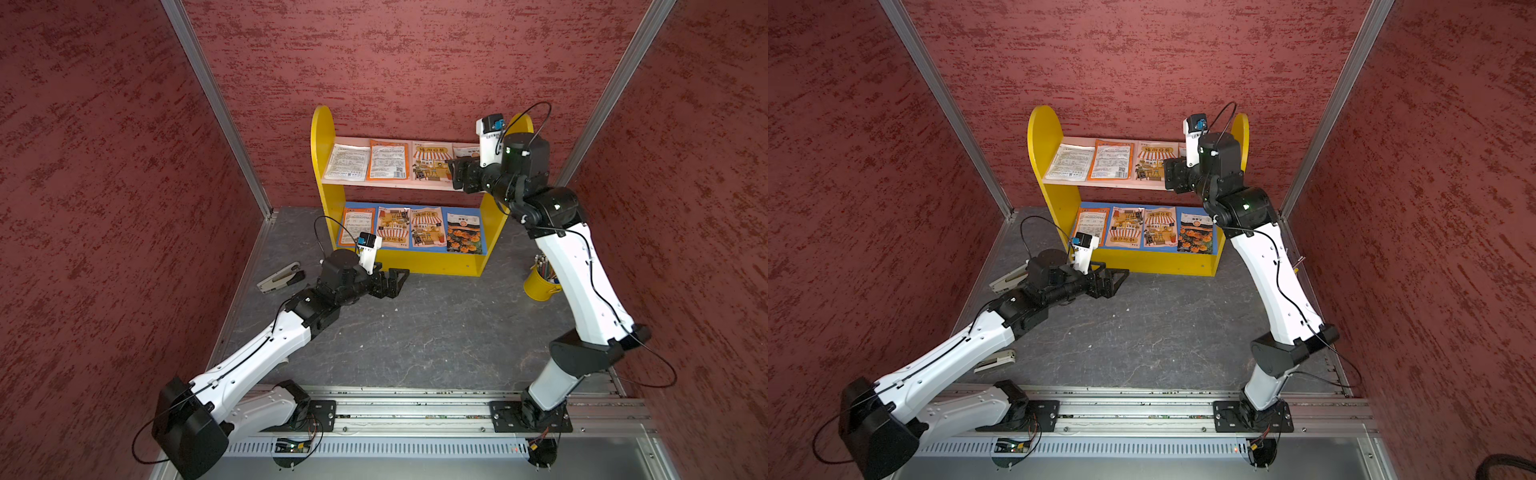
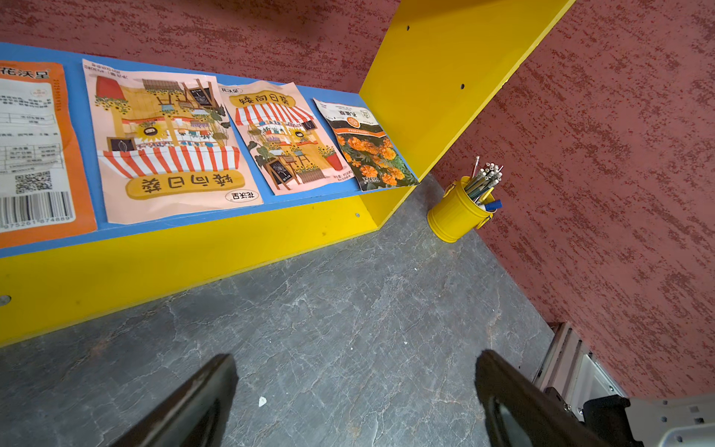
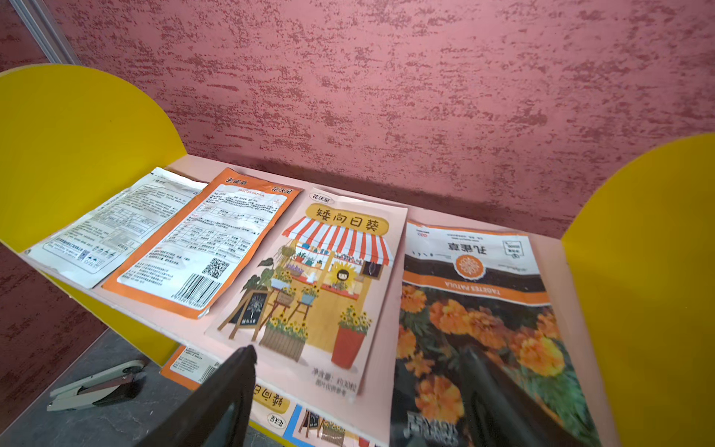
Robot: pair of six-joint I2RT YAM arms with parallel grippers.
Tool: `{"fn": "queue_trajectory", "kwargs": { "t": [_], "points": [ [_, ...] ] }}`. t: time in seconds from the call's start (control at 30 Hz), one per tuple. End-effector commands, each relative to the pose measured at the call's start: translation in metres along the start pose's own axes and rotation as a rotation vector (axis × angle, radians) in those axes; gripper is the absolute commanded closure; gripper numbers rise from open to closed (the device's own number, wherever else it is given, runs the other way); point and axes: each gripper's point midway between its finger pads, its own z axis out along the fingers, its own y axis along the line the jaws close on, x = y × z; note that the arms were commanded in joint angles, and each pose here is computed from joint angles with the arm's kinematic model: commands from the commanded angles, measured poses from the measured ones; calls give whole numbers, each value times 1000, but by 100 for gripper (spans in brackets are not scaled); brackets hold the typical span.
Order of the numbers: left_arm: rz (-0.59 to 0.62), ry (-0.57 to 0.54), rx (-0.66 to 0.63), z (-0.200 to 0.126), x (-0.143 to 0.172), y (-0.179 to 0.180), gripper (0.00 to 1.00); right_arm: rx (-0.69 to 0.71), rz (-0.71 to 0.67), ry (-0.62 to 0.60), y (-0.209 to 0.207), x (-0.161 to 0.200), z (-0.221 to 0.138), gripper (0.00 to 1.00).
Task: Take the seed bag off the shelf
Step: Pick up the seed packet from the shelf.
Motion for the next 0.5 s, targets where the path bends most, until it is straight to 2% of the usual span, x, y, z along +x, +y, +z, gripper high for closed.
{"fn": "queue_trajectory", "kwargs": {
  "t": [0.0, 0.27, 0.47],
  "points": [
    [-2, -15, 20, -4, -1, -5, 0, 27, -9, 53, -2, 5, 4, 18],
    [-17, -10, 11, -4, 3, -2, 0, 147, 49, 92, -28, 20, 38, 21],
    [-23, -4, 6, -5, 10, 2, 0, 243, 55, 121, -47, 32, 45, 22]
  ]
}}
